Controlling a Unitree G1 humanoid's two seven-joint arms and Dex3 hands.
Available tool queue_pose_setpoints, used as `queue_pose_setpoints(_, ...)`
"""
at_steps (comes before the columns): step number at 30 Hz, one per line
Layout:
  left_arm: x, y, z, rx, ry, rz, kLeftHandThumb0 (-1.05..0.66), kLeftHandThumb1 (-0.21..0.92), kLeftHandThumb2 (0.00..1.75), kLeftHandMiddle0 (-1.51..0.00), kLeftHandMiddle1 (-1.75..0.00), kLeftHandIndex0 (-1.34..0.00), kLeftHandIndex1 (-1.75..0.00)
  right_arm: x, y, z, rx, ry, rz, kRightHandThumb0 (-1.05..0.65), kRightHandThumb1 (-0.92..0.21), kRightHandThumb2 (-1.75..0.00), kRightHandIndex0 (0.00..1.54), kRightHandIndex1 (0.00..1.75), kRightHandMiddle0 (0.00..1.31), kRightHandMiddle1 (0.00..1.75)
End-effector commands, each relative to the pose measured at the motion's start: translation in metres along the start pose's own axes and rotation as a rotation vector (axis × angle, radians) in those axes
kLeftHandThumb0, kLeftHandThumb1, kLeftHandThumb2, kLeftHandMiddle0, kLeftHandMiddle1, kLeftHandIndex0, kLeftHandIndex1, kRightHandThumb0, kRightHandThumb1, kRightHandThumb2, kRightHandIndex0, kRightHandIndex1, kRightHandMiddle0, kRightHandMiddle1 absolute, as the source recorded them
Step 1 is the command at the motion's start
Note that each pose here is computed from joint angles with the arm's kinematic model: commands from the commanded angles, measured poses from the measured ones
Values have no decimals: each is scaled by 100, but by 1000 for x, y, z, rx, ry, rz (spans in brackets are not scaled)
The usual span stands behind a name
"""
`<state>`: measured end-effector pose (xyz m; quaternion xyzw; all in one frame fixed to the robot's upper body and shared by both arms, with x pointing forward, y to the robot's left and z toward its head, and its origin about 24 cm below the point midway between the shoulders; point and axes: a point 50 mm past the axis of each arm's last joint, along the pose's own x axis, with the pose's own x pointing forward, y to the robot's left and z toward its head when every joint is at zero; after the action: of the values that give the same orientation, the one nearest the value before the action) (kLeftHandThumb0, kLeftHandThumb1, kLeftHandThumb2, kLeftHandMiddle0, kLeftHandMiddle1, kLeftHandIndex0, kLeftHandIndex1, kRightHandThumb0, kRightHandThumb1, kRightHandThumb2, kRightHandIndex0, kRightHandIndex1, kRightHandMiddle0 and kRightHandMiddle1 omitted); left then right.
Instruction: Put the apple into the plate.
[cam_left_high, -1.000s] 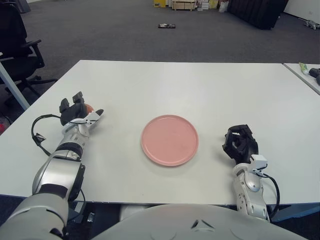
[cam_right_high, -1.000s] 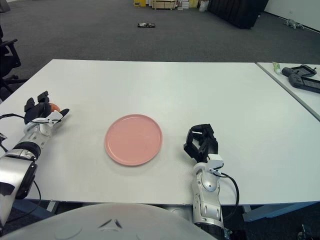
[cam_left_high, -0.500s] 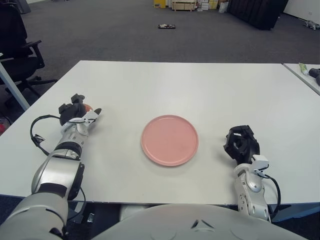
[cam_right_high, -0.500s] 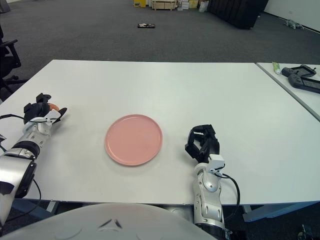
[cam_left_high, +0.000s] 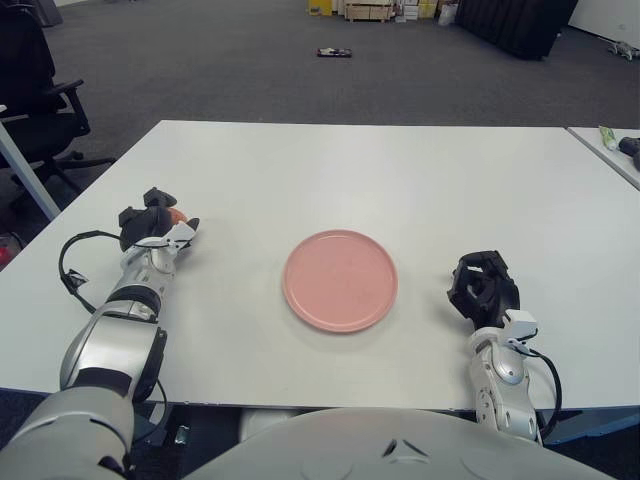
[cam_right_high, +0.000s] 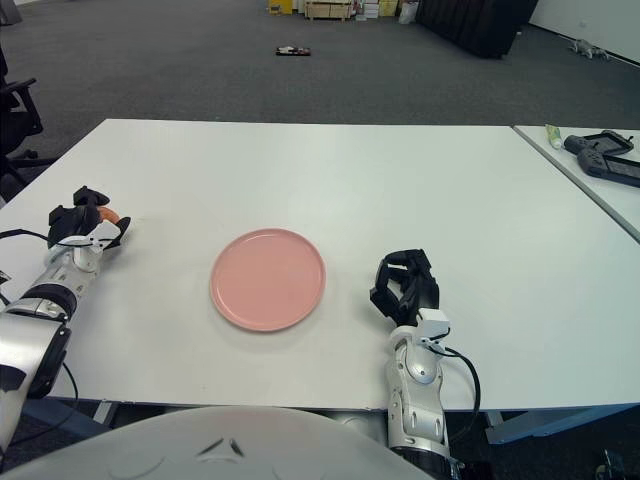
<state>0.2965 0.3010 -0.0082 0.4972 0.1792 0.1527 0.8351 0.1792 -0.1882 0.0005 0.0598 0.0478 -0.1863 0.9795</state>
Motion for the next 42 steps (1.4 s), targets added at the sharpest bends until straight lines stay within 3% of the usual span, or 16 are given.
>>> queue_pose_setpoints(1, -16, -26, -14, 23, 43, -117, -52, 58, 100, -35, -139, -28, -171, 1, -1, 2, 6, -21, -4, -41, -55, -103, 75, 175, 43, 175)
queue_pose_setpoints(5, -15, -25, -13, 29, 33, -112, -43, 58, 99, -54, -165, -38, -174, 1, -1, 2, 11, -25, -9, -41, -55, -103, 74, 175, 43, 175)
queue_pose_setpoints(6, -15, -25, -13, 30, 32, -111, -43, 55, 102, -67, -169, -41, -174, 1, -1, 2, 12, -25, -10, -41, -55, -103, 74, 175, 43, 175)
queue_pose_setpoints(9, -15, -24, -12, 30, 28, -105, -44, 47, 111, -85, -173, -48, -174, 1, -1, 2, 20, -23, -12, -41, -55, -103, 74, 175, 43, 175)
queue_pose_setpoints(13, -14, -24, -12, 47, 22, -95, -46, 38, 123, -99, -174, -55, -175, 1, -1, 2, 25, -24, -15, -41, -55, -103, 75, 175, 43, 175)
queue_pose_setpoints(26, -11, -24, -4, 107, 31, -97, -51, 21, 144, -109, -175, -69, -175, 1, -2, 2, 16, -15, -21, -41, -56, -102, 73, 175, 42, 175)
queue_pose_setpoints(30, -11, -24, -7, 65, 62, -113, -51, 21, 144, -111, -175, -69, -175, 2, -2, 2, 13, -17, -23, -41, -56, -102, 73, 175, 42, 175)
queue_pose_setpoints(42, -11, -24, -7, 26, 37, -142, -50, 23, 142, -113, -175, -67, -175, 2, -2, 3, 23, -26, -12, -41, -55, -103, 74, 175, 43, 175)
